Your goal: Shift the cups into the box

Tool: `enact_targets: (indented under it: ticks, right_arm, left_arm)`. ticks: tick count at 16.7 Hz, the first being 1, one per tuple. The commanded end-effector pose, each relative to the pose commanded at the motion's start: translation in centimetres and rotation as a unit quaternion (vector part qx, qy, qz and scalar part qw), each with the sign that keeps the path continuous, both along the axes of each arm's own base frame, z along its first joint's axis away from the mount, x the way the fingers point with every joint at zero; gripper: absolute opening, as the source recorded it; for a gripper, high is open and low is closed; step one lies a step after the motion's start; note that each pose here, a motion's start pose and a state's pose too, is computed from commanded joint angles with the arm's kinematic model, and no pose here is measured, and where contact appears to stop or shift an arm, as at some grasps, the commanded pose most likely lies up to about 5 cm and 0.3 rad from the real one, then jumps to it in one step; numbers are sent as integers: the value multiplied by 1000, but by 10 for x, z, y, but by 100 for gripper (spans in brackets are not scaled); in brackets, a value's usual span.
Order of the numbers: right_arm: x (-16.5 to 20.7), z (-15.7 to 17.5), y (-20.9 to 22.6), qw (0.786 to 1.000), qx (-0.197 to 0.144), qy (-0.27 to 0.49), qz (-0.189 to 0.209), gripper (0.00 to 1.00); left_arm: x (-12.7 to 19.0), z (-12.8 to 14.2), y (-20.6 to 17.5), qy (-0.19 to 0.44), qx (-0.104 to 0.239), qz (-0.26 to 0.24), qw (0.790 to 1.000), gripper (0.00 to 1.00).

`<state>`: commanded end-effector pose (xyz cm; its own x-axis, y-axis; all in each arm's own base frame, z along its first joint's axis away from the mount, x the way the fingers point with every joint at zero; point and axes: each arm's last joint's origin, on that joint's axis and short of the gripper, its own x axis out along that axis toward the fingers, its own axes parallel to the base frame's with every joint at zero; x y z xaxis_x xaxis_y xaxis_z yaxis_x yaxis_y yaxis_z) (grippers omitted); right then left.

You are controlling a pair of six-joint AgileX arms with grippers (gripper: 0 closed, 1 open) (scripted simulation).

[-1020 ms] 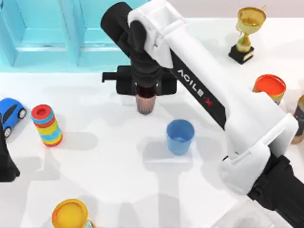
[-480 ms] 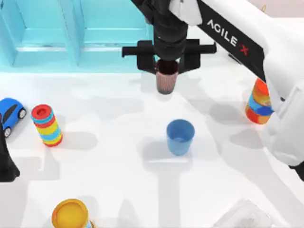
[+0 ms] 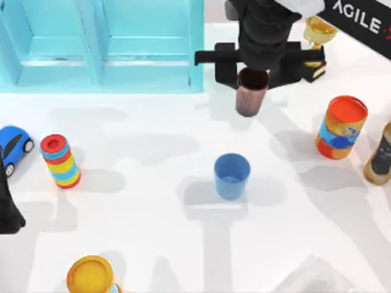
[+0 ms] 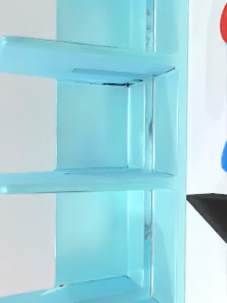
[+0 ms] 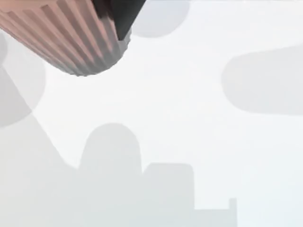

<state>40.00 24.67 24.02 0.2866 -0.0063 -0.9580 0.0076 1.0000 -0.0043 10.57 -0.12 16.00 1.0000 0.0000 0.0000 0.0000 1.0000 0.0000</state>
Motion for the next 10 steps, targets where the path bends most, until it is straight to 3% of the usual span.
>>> enact_targets:
  ticks: [7, 10]
  right_arm:
    - [-3, 2, -1, 1000, 1, -2, 2, 0]
    - [2, 16, -32, 1000, -3, -4, 2, 0]
  left_arm:
    - [0, 0, 0, 0, 0, 0, 1000, 100]
    - [0, 0, 0, 0, 0, 0, 1000, 100]
